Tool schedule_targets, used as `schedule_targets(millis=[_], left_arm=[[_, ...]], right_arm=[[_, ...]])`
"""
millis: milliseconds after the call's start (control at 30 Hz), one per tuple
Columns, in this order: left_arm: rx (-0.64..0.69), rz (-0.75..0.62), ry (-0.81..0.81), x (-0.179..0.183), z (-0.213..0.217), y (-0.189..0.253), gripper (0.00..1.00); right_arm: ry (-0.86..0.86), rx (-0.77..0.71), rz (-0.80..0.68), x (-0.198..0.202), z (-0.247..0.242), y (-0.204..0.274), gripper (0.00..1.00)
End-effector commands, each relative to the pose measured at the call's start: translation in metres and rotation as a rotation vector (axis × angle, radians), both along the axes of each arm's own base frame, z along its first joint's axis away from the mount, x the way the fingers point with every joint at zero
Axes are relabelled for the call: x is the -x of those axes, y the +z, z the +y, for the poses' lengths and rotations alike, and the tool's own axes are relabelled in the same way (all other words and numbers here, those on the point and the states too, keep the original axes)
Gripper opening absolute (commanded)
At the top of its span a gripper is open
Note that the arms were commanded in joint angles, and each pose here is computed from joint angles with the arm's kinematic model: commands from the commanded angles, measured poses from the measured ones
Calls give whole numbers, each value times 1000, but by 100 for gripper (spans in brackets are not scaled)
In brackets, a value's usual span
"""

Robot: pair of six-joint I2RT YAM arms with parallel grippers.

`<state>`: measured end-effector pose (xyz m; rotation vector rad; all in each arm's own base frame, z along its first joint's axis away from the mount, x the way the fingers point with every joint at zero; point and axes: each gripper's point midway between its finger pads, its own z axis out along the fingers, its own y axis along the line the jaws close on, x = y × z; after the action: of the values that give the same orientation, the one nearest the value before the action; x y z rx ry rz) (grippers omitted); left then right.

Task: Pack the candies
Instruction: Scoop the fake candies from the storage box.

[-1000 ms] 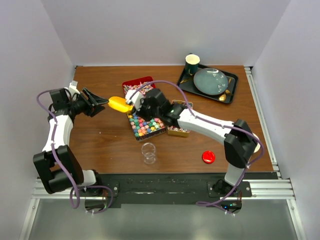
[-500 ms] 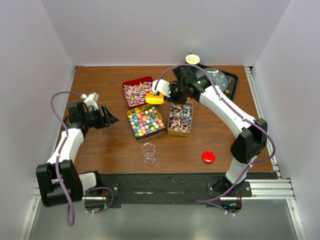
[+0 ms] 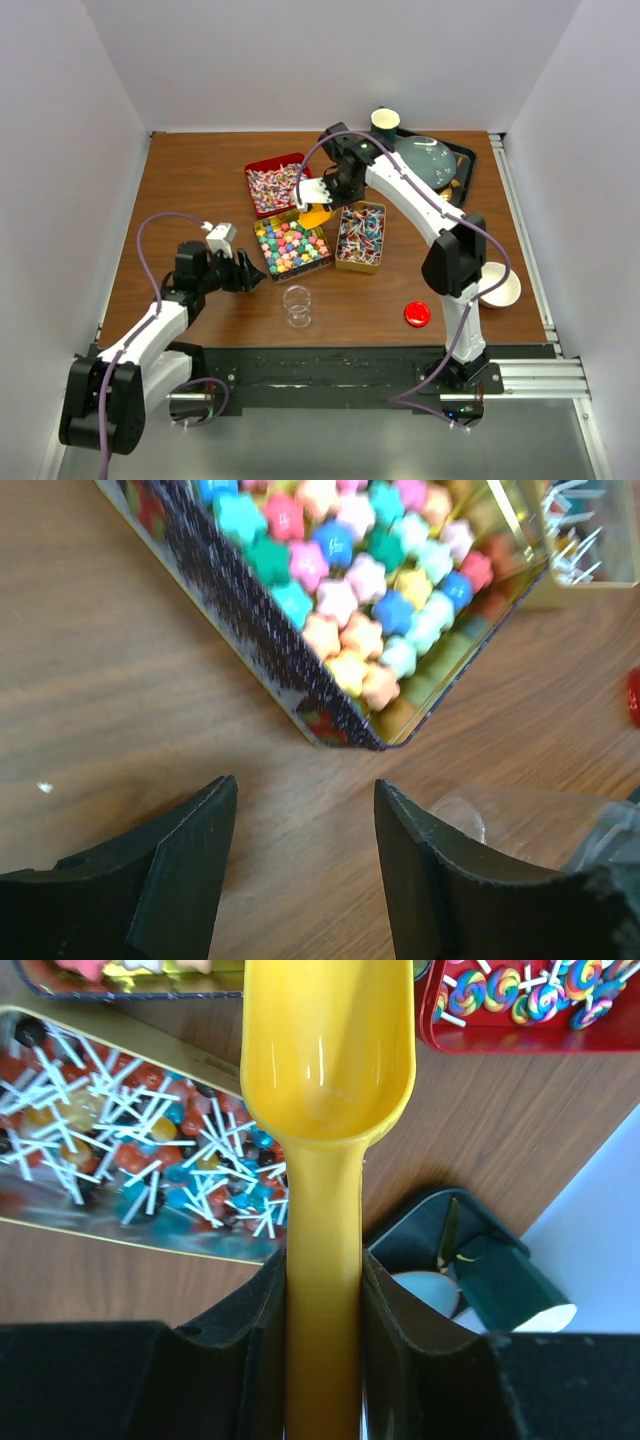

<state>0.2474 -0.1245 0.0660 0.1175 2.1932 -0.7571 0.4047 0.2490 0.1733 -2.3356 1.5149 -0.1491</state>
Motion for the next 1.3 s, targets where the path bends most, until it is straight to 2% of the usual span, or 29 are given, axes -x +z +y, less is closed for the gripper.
schedule_targets(millis=[0, 267, 600, 700, 967, 1133, 1267], left_arm=[[-23, -42, 83, -14, -1, -6, 61], [7, 38, 70, 3, -26, -31, 64], [0, 72, 131, 4, -19, -45, 65], [-6, 75, 139, 5, -18, -46, 64], [-8, 66, 154, 0, -17, -47, 63], [-9, 56, 154, -1, -16, -45, 63], [-8, 46, 154, -2, -16, -43, 62]], right_arm=[[100, 68, -73, -2, 6, 25, 0], [177, 221, -161, -15, 16, 17, 0], [245, 358, -298, -36, 43, 13, 0], [297, 392, -288, -35, 42, 5, 0], [406, 407, -149, -1, 32, -13, 0], [401, 417, -74, 12, 25, -20, 0], [331, 416, -17, 19, 21, -33, 0]])
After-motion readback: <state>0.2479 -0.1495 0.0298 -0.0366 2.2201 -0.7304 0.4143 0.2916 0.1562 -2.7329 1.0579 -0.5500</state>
